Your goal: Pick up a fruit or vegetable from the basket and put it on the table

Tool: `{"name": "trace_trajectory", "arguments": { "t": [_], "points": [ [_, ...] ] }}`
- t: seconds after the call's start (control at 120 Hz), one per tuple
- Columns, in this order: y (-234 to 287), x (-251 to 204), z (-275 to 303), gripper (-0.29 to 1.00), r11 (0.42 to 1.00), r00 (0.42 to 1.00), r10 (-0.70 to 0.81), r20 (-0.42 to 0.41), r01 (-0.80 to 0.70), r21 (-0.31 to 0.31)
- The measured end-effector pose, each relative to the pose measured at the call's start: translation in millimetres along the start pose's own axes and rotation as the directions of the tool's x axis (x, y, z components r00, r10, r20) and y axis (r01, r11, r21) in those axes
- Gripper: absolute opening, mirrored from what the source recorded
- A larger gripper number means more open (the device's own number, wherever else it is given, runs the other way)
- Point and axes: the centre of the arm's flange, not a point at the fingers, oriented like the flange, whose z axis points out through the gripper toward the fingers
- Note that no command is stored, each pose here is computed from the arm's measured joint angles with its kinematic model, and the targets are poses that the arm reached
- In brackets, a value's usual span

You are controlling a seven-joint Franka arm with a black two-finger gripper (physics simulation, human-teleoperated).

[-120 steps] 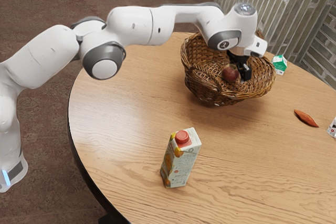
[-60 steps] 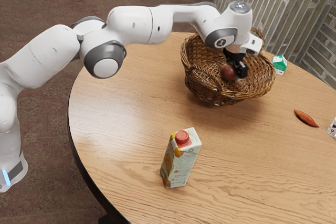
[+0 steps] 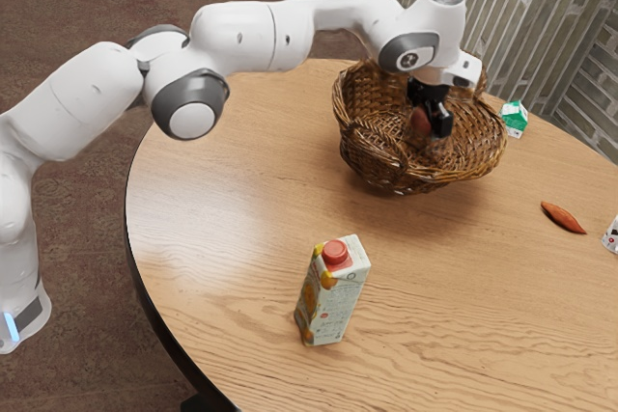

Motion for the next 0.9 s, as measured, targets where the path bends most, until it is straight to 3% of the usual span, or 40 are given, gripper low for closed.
{"name": "trace_trajectory", "arguments": {
  "t": [0.058,0.125,0.183,0.242,0.325,0.525,0.717,0.9],
  "points": [
    [2.4,6.5,-50.1,0.25,1.000,0.999,0.001,-0.044,-0.001,-0.008],
    [35.1,1.5,-153.0,0.21,0.998,0.992,0.036,-0.121,-0.042,-0.054],
    [81.4,-18.8,-235.5,0.18,0.990,0.982,0.092,-0.166,-0.108,-0.091],
    [142.3,-44.5,-273.4,0.14,0.974,0.974,0.171,-0.151,-0.190,-0.124],
    [183.6,-66.1,-278.4,0.07,0.960,0.970,0.226,-0.086,-0.237,-0.151],
    [216.8,-88.1,-266.4,0.44,0.947,0.967,0.255,0.030,-0.243,-0.211],
    [224.5,-93.0,-258.6,0.61,0.945,0.966,0.245,0.077,-0.221,-0.240],
    [223.2,-94.2,-242.8,0.68,0.949,0.965,0.228,0.128,-0.190,-0.252]
  ]
}}
